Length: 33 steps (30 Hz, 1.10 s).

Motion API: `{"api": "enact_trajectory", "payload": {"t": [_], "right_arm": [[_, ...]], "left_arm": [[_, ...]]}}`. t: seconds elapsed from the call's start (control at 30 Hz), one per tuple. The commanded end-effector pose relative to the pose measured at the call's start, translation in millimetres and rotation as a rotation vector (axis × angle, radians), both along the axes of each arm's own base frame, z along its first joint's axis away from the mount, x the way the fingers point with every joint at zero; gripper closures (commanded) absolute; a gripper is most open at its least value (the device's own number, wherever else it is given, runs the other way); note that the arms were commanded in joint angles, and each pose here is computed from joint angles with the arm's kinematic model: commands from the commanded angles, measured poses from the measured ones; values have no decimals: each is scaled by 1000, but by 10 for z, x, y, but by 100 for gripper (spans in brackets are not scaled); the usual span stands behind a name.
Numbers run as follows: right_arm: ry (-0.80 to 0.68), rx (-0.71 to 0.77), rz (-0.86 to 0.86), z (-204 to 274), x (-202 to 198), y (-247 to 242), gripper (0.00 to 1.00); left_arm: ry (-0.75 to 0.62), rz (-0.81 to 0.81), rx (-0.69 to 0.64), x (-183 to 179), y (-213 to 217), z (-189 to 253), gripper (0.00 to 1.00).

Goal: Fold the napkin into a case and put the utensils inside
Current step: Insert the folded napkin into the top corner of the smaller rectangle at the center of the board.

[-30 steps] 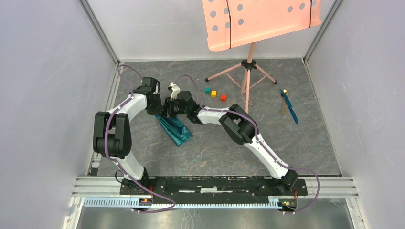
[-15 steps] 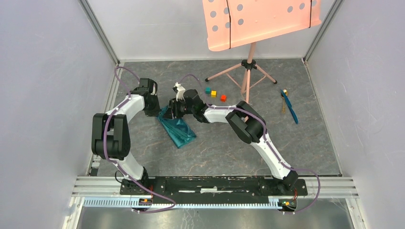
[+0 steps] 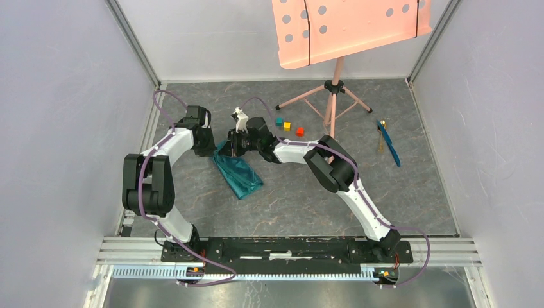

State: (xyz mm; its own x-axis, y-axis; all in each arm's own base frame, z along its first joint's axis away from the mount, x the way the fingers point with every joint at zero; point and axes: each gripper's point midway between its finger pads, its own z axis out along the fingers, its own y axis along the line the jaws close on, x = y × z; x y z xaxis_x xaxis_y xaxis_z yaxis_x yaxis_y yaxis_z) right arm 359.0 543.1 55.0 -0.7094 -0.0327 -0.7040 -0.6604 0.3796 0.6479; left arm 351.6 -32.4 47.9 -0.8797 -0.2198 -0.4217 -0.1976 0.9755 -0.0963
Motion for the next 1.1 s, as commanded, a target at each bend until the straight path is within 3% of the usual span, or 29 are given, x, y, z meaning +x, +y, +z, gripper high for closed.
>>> {"api": "enact_trajectory", "payload": {"t": [0.0, 0.37, 0.53, 0.63, 0.8, 1.07], "right_arm": [[-35, 72, 15, 190, 50, 157, 73], [16, 49, 10, -170, -57, 353, 83], [-88, -119, -105, -429, 39, 338, 80], [-115, -175, -145, -441, 10, 173, 74], [-96, -134, -99, -214, -4, 46, 68], [-114, -32, -36, 354, -111, -52, 64]], "left_arm": [[-61, 5, -28, 94, -37, 130, 98], [-82, -3, -69, 121, -111, 178, 98], [-60, 17, -130, 96, -208, 115, 98], [-49, 36, -117, 51, -146, 104, 98], [-53, 75, -110, 18, 32, 130, 98], [-47, 43, -143, 30, -32, 122, 98]]}}
